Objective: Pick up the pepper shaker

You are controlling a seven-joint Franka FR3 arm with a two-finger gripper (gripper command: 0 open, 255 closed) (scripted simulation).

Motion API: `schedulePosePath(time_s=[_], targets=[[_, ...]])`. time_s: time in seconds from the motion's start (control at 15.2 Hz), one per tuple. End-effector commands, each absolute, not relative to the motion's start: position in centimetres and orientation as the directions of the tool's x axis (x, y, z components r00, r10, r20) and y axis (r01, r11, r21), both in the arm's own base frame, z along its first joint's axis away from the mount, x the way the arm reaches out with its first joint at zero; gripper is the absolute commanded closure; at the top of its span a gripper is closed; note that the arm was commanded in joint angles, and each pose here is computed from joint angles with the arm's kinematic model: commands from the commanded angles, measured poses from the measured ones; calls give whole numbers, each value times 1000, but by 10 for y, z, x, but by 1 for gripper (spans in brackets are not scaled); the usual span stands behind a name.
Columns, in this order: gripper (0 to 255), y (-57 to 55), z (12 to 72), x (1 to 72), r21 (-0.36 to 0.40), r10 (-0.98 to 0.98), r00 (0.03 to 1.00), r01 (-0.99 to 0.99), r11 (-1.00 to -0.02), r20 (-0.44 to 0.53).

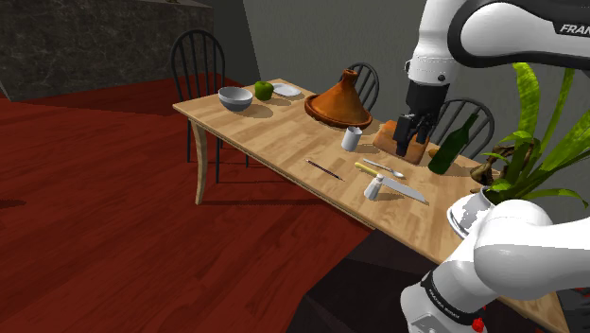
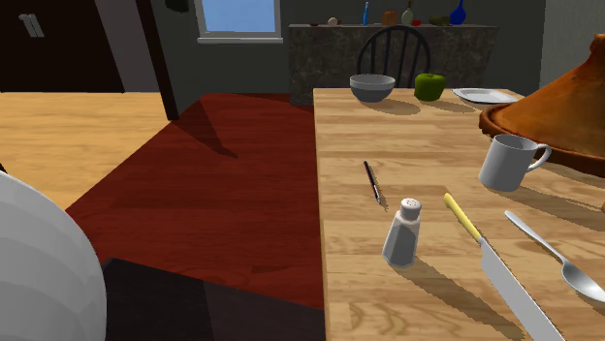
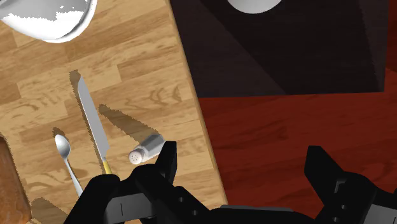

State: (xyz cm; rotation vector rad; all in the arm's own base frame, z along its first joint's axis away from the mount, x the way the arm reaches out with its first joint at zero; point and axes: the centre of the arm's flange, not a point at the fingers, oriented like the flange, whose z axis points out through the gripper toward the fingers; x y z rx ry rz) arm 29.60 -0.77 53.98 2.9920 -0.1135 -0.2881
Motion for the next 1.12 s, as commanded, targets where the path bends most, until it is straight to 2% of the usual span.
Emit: schedulePosePath(time_s=[0.0,1.06], targets=[[0,-8,540,296,140,-88,979,-62,-988,-185],[0,-149,392,313,115,160,986,163,-980,-38]])
